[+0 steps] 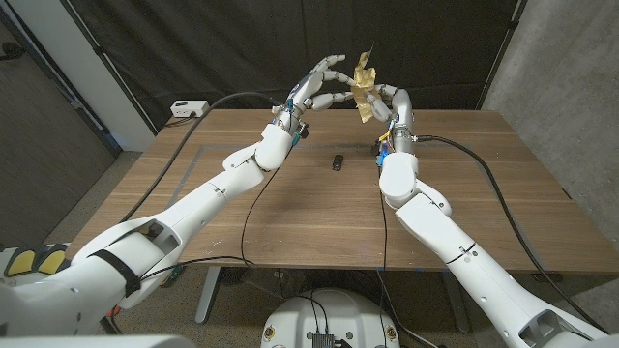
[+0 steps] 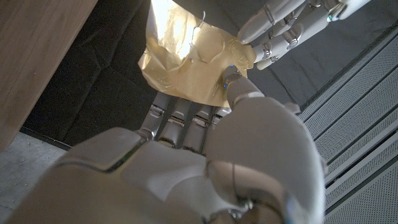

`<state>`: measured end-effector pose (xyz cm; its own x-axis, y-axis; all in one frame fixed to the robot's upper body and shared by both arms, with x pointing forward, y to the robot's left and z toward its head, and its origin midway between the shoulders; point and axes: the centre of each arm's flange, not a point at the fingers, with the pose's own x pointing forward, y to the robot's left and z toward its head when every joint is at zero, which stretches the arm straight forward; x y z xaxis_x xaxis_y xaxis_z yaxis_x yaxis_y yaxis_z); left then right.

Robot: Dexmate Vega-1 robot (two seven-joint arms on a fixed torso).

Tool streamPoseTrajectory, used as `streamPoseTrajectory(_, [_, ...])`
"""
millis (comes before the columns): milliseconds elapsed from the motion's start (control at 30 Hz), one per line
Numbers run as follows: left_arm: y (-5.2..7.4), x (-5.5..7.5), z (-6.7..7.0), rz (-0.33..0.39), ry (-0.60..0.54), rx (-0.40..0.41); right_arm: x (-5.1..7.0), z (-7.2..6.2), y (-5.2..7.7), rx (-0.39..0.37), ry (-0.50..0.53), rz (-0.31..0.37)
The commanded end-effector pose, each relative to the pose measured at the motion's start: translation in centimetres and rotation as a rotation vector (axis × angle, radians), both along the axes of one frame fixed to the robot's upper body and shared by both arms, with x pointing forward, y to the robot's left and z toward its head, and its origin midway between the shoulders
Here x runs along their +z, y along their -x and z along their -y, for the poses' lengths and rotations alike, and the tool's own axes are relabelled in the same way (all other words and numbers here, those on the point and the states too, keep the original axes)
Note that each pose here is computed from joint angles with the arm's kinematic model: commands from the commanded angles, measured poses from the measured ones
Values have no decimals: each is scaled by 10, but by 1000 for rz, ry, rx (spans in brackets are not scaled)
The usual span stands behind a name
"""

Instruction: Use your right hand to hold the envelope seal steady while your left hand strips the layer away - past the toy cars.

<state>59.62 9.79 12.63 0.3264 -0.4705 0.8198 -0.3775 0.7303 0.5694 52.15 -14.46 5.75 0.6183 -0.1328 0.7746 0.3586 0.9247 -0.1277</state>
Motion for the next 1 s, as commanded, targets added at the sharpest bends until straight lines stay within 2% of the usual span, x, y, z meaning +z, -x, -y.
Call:
streamPoseTrajectory(33, [0,-3,5,-1,54,-1,0,1,5,2,10,6])
streamPoseTrajectory(467, [2,-6,8,-1,74,-12,0,2,7,18,16,0])
streamPoseTrajectory(733, [8,-8,8,53,97,27,2,4,5,36,26,-22])
streamPoseTrajectory(1000, [11,-7,9,44,90,-10,3,3,3,31,26,-31])
